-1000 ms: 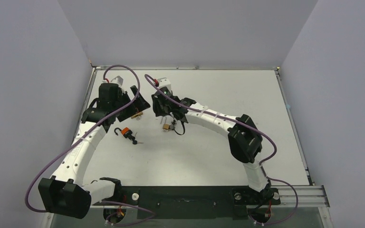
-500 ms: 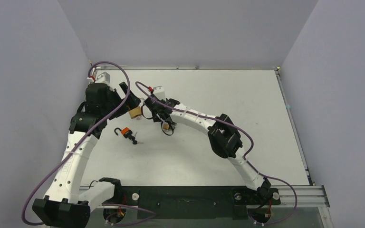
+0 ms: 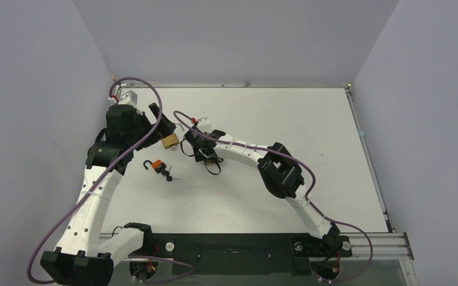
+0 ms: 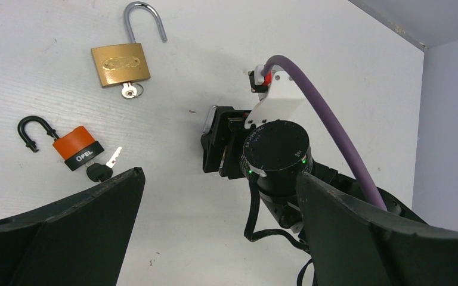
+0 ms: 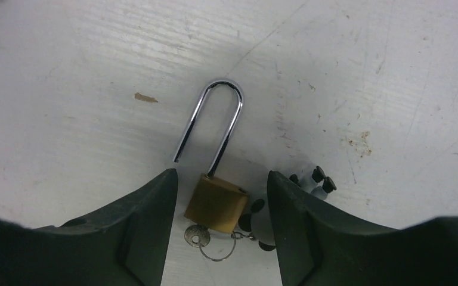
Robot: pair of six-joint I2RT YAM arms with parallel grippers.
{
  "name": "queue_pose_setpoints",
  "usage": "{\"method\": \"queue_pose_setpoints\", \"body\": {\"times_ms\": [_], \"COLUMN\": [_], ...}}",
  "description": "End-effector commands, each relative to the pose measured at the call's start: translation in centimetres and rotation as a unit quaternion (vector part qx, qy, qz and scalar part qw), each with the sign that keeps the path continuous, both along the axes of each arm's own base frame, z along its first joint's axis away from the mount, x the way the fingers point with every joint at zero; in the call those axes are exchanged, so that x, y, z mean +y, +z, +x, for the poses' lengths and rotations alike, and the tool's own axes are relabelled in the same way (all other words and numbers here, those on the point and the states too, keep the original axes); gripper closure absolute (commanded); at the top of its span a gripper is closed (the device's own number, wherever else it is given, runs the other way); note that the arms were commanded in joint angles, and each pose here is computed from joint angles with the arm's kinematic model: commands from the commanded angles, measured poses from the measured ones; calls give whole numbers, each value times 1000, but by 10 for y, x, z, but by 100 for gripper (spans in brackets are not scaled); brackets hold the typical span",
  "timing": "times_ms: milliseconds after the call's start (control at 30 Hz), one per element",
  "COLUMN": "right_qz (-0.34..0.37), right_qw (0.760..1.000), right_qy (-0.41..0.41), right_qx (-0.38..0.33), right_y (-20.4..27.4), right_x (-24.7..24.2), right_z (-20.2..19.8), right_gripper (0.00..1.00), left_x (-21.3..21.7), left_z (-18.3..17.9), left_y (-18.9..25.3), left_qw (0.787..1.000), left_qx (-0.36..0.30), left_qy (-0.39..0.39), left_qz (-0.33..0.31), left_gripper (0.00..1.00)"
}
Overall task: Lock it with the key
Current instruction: Pick up the lock from the center of the board.
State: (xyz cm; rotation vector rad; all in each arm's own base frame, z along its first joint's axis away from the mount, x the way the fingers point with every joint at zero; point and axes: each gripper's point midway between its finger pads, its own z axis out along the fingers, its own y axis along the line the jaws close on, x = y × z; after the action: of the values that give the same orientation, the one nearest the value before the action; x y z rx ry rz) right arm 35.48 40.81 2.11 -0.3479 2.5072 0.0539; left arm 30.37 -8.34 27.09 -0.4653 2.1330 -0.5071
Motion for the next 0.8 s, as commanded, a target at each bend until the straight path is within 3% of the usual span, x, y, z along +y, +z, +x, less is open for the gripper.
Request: {"method": "queue_pose_setpoints", "body": {"times_ms": [0, 233, 367, 767], "right_qz": [18, 38, 55, 35], "right_qw": [1000, 999, 998, 999], "right_qy": [-11, -8, -14, -13], "right_qx": [7, 32, 29, 9], "right_y": [15, 16, 23, 10], "right_x": [-8, -17, -15, -9], "right_z": [-8, -33, -33, -7], "right_gripper": [46, 30, 28, 49], "left_x": [4, 6, 6, 10], "left_z": [-1, -1, 0, 3], "left_y": [17, 13, 9, 10], "left_qw": [1000, 1000, 1000, 1000], "left_qx": [-27, -25, -23, -22], "left_qy": [3, 6, 6, 6], "left_qz": [-1, 1, 0, 2], "left_gripper": [0, 0, 0, 0]}}
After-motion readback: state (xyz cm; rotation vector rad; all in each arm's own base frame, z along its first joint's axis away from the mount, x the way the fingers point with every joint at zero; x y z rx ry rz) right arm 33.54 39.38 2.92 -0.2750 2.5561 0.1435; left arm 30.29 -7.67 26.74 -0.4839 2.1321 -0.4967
